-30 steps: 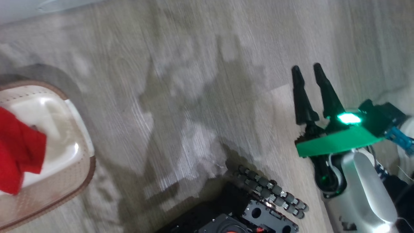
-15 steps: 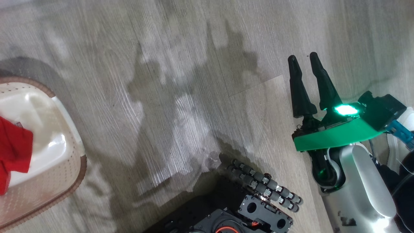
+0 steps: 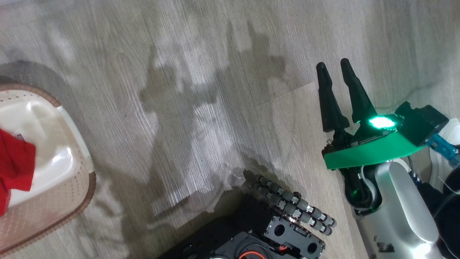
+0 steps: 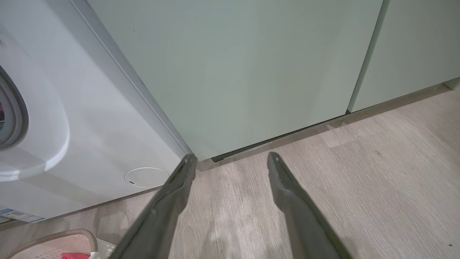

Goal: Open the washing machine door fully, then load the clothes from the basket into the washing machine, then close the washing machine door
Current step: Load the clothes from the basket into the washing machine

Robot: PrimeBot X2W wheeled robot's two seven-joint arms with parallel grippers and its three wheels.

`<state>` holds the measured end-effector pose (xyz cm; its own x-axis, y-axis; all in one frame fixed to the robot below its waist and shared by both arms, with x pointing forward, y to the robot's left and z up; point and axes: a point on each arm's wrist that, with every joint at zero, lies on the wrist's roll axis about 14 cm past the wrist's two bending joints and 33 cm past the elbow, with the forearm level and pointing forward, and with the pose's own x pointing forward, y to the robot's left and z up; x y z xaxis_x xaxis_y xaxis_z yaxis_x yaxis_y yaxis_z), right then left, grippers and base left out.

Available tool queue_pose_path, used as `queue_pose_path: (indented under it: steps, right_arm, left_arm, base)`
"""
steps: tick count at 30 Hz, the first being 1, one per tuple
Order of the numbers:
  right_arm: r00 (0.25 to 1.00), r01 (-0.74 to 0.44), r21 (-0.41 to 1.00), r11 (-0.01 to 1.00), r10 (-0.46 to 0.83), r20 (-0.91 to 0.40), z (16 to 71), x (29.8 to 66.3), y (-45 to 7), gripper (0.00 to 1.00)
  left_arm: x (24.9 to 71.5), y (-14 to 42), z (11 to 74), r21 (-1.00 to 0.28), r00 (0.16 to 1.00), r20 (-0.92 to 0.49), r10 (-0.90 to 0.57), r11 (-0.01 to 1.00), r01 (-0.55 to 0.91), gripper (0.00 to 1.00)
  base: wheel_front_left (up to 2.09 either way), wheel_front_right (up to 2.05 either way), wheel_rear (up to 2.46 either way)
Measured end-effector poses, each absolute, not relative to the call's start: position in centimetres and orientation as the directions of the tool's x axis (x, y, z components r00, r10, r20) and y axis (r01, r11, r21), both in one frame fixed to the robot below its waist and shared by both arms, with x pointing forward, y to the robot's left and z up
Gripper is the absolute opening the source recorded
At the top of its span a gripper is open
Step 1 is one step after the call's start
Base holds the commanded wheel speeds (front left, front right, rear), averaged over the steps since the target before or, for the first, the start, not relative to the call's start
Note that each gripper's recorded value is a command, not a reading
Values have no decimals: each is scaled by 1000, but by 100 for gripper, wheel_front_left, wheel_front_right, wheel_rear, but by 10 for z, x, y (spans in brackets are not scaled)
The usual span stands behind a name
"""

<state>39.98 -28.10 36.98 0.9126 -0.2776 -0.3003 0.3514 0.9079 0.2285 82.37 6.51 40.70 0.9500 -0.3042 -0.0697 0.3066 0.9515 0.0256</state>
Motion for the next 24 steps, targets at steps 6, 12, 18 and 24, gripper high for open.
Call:
queue_pose_path:
  steps: [6, 12, 18, 24]
  right_arm:
    - [915, 347, 233, 908, -275, -294, 372, 400, -280, 100]
    - [925, 337, 238, 911, -274, -262, 385, 401, -280, 100]
    - [942, 303, 228, 925, -254, -218, 399, 408, -277, 100]
    - [958, 267, 221, 938, -233, -170, 412, 416, -273, 100]
  left_arm:
    - [825, 67, 416, 20, 954, -41, -297, 954, 298, 100]
    - [822, 69, 434, 3, 958, -10, -288, 958, 288, 100]
    - [803, 62, 444, 9, 950, -12, -313, 950, 313, 100]
    - [775, 54, 450, -10, 940, -39, -340, 940, 340, 100]
  base:
    - [0, 0, 0]
    - [0, 0, 0]
    - [0, 0, 0]
    - [0, 0, 0]
